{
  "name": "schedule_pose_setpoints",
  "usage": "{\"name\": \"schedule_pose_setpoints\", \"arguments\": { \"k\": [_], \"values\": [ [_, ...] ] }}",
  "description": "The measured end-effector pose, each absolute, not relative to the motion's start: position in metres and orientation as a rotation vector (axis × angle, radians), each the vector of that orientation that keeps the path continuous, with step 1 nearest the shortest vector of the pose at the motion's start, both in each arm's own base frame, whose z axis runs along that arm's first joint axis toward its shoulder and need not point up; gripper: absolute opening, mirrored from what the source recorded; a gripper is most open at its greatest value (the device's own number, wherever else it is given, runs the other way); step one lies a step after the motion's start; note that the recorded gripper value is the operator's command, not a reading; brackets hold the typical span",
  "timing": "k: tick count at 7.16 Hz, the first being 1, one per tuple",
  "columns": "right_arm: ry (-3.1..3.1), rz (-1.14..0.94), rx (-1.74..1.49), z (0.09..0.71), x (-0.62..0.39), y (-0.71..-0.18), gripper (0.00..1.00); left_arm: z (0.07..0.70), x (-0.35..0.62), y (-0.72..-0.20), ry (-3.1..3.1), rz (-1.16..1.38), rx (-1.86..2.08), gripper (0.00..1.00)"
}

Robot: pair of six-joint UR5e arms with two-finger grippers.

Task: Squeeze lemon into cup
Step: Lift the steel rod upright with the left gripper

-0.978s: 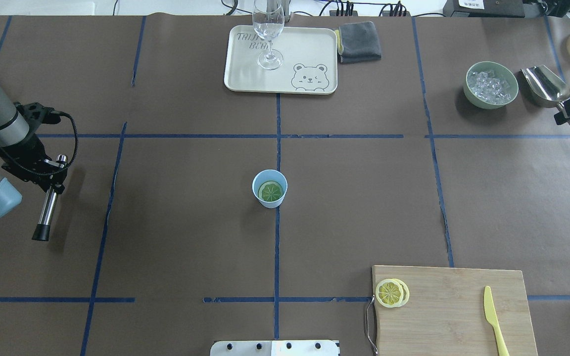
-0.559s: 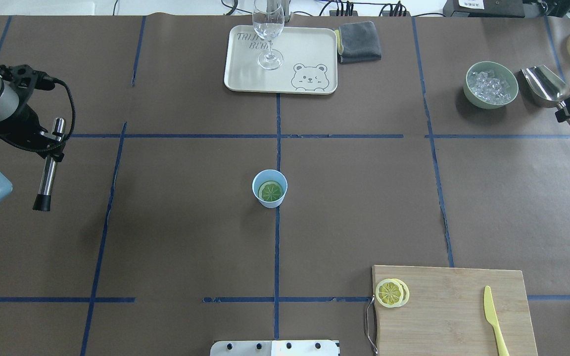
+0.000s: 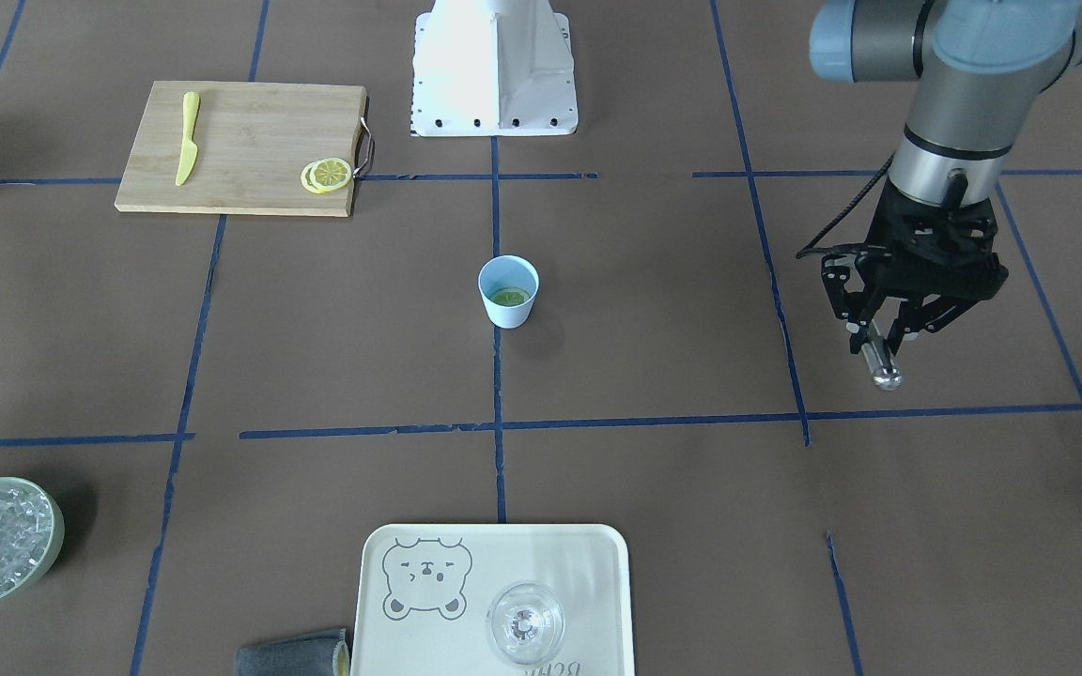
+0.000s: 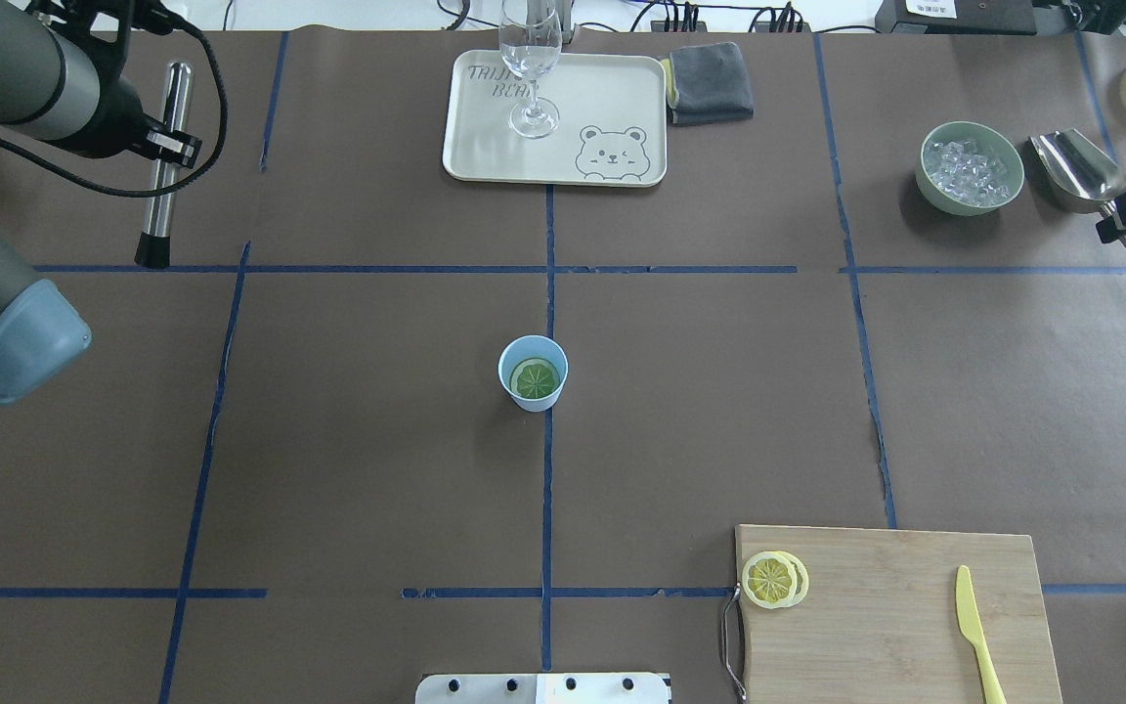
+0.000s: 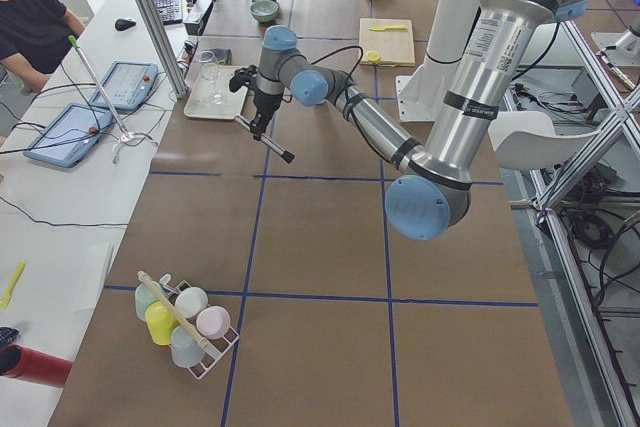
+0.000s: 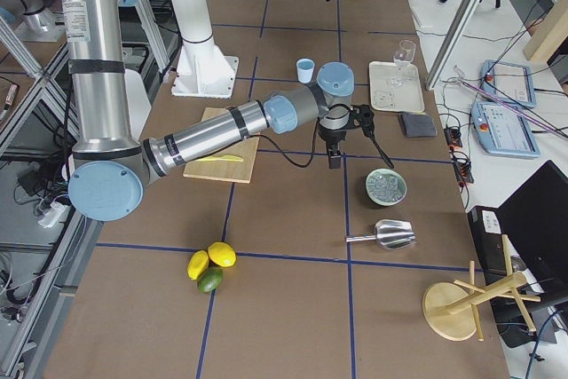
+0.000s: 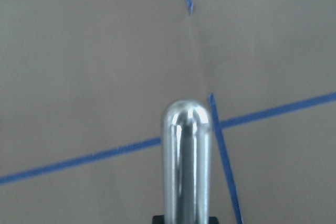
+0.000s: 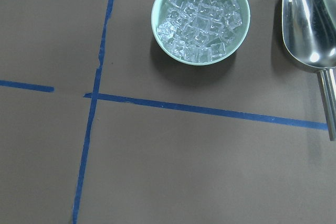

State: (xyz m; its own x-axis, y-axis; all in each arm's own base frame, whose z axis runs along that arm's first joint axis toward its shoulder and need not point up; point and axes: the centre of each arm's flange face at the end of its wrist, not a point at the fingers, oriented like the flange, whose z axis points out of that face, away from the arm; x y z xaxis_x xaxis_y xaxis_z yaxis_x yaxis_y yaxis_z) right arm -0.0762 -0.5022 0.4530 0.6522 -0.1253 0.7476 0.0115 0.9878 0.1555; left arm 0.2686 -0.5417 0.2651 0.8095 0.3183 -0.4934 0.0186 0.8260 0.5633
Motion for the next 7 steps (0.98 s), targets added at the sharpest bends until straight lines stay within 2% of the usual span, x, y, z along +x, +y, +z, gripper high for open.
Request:
{"name": "schedule_pose_setpoints", "arguments": {
  "k": [3, 7],
  "values": [
    [-0.879, -0.083, 0.131, 0.451, -0.078, -0.502, 1.0, 0.201, 0.306, -0.504, 0.802, 0.043, 0.8, 0.0],
    [-0.891, -0.085, 0.125, 0.451, -0.079, -0.502, 1.0, 0.142, 0.366, -0.429, 1.049, -0.098, 0.964, 0.0]
  ]
}}
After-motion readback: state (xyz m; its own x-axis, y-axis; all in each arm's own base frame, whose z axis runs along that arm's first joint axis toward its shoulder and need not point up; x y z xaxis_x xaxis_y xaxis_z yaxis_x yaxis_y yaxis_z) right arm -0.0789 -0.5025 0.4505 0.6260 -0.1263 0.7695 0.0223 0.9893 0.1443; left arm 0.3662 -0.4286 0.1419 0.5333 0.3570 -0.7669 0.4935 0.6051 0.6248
